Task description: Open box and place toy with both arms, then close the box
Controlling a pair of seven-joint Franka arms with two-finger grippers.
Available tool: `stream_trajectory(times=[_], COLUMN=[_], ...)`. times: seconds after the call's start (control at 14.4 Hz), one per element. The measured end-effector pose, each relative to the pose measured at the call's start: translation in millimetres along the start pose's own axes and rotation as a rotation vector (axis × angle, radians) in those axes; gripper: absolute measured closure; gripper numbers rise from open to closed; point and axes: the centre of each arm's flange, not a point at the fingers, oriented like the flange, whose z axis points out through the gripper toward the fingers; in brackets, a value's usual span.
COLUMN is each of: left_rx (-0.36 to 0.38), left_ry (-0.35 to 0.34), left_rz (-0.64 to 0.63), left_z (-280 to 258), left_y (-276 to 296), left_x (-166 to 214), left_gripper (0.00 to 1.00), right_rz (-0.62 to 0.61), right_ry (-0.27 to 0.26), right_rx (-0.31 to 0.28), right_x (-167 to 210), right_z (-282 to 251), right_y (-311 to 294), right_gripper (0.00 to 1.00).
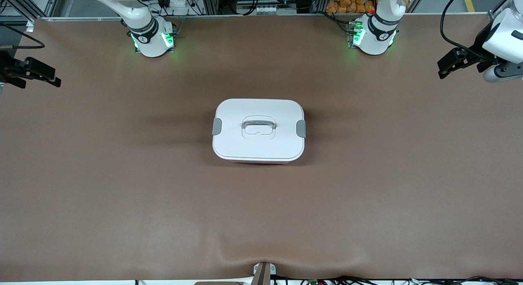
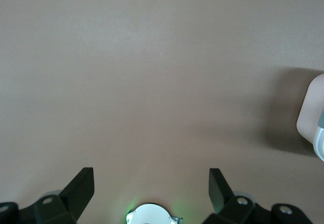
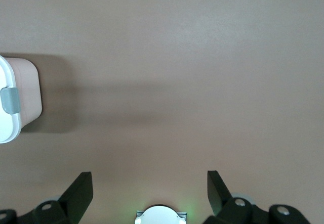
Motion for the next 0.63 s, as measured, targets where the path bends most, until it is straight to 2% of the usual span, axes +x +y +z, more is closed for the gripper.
stream_trajectory(times=[0.63], left_rx=[-0.001], left_ry=[-0.003], left_rz=[-0.017], left_z=[1.1], left_y=[-8.7], left_x=[2.0], left_gripper=[0.0], right_rz=[0.0], right_ry=[0.0], right_rx=[0.0], right_x=[0.0], right_z=[0.0], right_y=[-0.1], right_gripper=[0.0])
